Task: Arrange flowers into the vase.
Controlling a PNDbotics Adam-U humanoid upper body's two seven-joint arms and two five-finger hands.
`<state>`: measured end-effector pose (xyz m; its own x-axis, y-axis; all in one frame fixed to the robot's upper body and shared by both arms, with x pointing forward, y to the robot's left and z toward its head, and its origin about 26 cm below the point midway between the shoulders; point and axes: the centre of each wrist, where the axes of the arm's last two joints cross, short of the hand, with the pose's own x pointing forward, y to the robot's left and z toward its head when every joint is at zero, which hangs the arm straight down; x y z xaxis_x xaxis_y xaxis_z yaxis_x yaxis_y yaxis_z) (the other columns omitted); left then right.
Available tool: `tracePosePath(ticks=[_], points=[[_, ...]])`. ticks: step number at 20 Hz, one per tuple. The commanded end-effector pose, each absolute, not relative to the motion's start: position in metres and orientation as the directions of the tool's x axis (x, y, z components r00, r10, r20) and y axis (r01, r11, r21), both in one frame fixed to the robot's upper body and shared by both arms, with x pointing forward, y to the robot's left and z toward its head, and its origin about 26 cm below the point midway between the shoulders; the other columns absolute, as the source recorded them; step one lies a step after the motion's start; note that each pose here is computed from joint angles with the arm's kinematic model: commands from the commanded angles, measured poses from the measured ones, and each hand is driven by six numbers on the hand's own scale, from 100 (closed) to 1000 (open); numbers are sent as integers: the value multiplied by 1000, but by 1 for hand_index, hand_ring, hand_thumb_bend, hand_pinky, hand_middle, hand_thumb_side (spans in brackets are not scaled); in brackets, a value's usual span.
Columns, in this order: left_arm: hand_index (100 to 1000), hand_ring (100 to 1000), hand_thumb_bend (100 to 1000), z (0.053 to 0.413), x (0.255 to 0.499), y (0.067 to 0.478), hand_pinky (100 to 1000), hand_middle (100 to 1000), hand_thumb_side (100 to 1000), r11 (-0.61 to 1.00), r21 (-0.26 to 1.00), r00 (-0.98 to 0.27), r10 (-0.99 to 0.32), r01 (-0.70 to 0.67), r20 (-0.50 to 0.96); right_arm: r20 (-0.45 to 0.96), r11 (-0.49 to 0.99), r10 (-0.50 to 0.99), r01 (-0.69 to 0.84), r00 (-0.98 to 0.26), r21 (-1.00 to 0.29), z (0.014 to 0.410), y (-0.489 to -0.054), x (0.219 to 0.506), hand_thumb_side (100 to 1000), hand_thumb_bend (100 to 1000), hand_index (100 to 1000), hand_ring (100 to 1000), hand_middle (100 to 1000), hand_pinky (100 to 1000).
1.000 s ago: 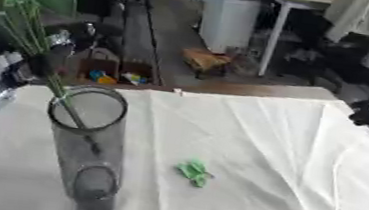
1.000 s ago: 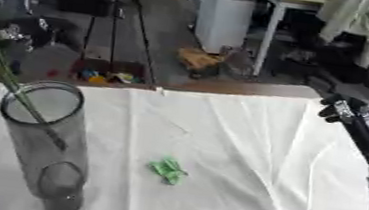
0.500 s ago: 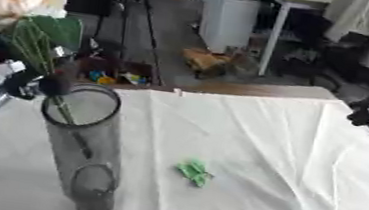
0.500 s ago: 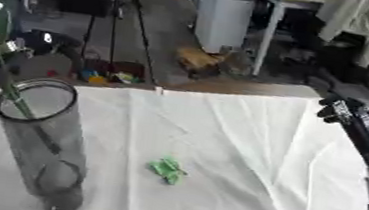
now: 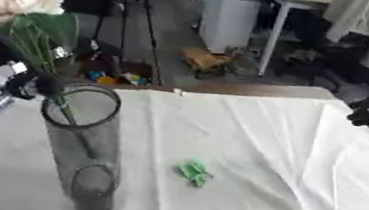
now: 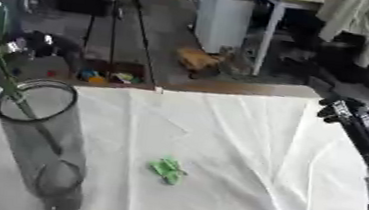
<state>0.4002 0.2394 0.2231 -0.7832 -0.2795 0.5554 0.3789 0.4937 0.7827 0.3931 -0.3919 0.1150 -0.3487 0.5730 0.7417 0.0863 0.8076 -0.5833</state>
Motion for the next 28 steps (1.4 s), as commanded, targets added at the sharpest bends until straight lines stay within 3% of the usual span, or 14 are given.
tracePosePath(ticks=[1,2,3,4,6,8,28], points=[[838,697,1000,242,399,236,851,559,952,530,769,-802,-246,359,544,716,795,590,113,-373,-596,131,-397,395,962,100,516,647,692,663],[837,696,1000,243,399,235,853,554,825,527,768,-800,-245,364,548,716,795,589,113,-373,-596,131,-397,395,962,100,516,647,692,663],[838,696,1000,244,399,234,853,553,786,521,769,-797,-247,370,551,716,795,589,113,-373,-596,131,-397,395,962,100,516,647,692,663],[838,693,1000,245,399,234,850,547,688,515,771,-796,-249,374,552,716,795,589,113,-373,-596,131,-397,395,962,100,516,647,692,663],[849,693,1000,247,399,233,846,548,575,500,778,-793,-258,380,553,717,795,589,112,-373,-596,131,-397,395,962,100,516,647,692,663],[858,694,1000,249,400,233,846,550,534,485,784,-790,-264,387,553,717,795,590,112,-373,-596,131,-397,395,962,100,517,647,692,663],[874,682,1000,259,402,236,849,548,598,530,700,-730,-203,479,653,718,796,588,112,-373,-594,130,-396,395,962,100,517,647,693,664]])
